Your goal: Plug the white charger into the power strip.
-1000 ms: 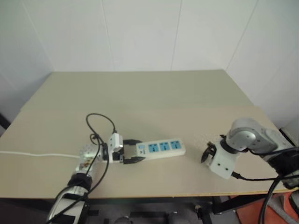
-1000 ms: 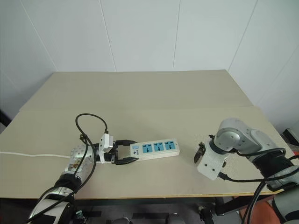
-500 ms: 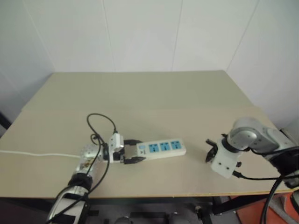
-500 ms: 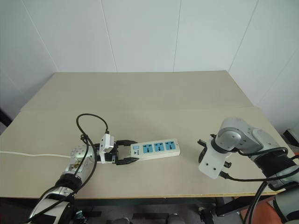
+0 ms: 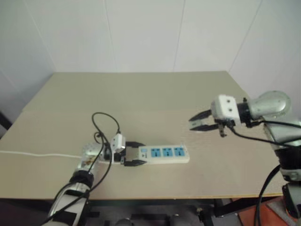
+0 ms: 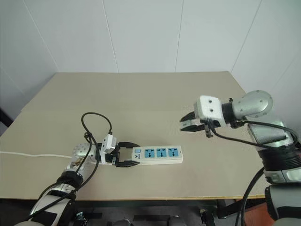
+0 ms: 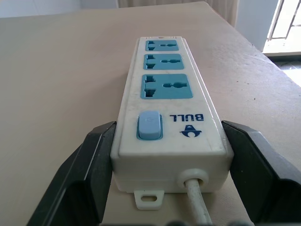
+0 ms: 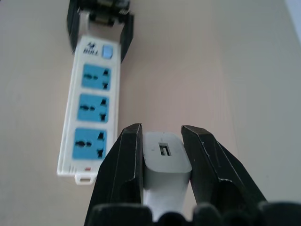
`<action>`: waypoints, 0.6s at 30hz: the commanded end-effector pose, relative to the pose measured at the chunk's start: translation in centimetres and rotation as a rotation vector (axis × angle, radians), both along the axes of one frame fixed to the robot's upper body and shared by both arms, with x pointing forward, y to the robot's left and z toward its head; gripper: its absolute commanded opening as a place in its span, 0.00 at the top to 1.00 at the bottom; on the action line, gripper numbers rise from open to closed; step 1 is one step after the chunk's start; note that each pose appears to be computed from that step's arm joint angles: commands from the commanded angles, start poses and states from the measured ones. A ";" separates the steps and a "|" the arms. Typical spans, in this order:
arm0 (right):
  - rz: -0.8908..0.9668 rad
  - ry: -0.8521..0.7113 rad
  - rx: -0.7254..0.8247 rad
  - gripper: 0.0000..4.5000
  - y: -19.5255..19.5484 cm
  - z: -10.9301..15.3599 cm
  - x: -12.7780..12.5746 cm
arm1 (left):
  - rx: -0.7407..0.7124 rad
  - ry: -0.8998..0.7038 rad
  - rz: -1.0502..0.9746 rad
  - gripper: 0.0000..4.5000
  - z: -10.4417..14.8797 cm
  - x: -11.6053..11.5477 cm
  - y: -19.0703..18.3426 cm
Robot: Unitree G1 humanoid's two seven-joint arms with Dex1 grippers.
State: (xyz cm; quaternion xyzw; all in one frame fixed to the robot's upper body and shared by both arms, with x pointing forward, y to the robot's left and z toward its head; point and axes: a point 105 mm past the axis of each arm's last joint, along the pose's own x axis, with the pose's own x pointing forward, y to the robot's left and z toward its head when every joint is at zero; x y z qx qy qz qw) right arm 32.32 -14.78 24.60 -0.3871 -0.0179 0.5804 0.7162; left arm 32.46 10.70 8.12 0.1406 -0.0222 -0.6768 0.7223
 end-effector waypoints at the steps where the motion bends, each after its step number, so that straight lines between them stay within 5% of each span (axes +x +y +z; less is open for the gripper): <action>1: -0.024 0.052 0.314 0.75 0.4 2.4 0.2 | 0.068 0.020 -0.079 0.28 -1.1 -0.9 -0.2; 7: 0.016 0.245 0.588 0.75 2.3 1.4 0.3 | 0.062 0.022 -0.080 0.28 -1.0 -0.8 -0.2; 18: 0.178 0.317 0.729 0.75 5.4 -2.2 -1.3 | 0.079 0.026 -0.078 0.28 -0.8 -0.6 0.5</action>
